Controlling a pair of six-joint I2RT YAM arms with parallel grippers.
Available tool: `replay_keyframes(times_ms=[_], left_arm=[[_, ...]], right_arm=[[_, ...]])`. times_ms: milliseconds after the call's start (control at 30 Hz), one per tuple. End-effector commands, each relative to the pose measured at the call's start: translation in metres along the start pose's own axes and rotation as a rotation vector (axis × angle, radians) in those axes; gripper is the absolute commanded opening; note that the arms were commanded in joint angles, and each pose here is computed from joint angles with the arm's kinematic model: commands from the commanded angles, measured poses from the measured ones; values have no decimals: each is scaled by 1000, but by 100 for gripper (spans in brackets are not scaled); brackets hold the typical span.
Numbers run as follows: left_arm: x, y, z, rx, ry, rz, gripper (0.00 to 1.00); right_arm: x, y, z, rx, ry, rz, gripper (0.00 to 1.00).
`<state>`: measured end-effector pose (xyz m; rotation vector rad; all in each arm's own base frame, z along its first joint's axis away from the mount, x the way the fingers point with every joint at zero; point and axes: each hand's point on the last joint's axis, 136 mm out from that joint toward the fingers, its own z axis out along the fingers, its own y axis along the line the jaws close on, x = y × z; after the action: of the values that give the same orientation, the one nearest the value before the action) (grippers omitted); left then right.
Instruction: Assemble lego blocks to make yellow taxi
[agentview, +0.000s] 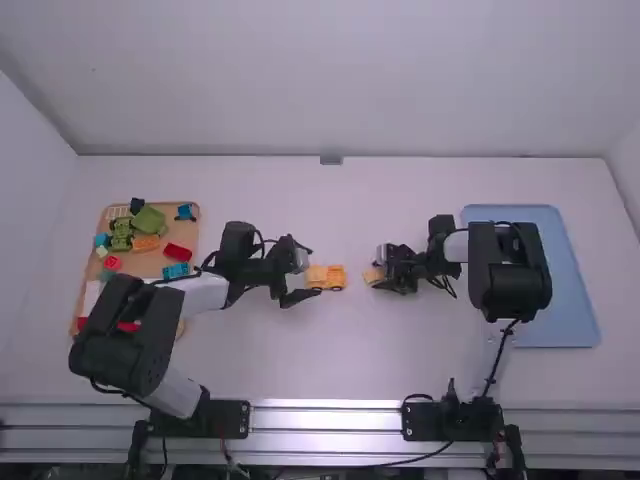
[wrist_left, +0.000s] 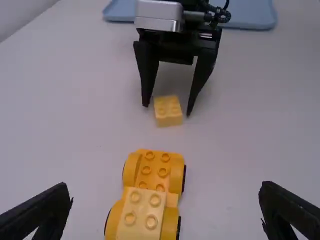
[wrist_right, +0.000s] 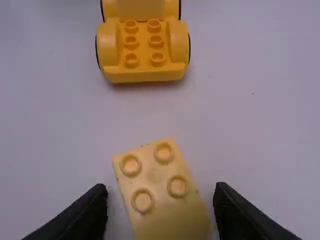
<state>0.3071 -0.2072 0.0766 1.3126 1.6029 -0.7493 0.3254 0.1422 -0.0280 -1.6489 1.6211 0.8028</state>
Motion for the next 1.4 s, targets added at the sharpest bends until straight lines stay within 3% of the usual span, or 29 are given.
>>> replay_keyframes(times_ms=[0,167,333,733,1033,1200,1367], left_arm=[[-5,-3,3,30,-20,11,99],[6,1,3,-12,27,8,99],[23,4,8,-25,64,1,99],[48,9,45,91,19,6,99],[74,8,79,132,146,38,99],[81,7,79,146,192,19,92],[94,10,73,121,231,-4,93]], right_arm=[[6,6,4,-19,3,31,40],[3,17,11,-67,22,49,31],[-4,18,16,-75,6,45,31],[-63,11,-12,-99,-34,32,26],[-77,8,12,-104,-19,-11,27],[-74,3,28,-83,76,30,27],[-73,14,37,-113,117,7,23]])
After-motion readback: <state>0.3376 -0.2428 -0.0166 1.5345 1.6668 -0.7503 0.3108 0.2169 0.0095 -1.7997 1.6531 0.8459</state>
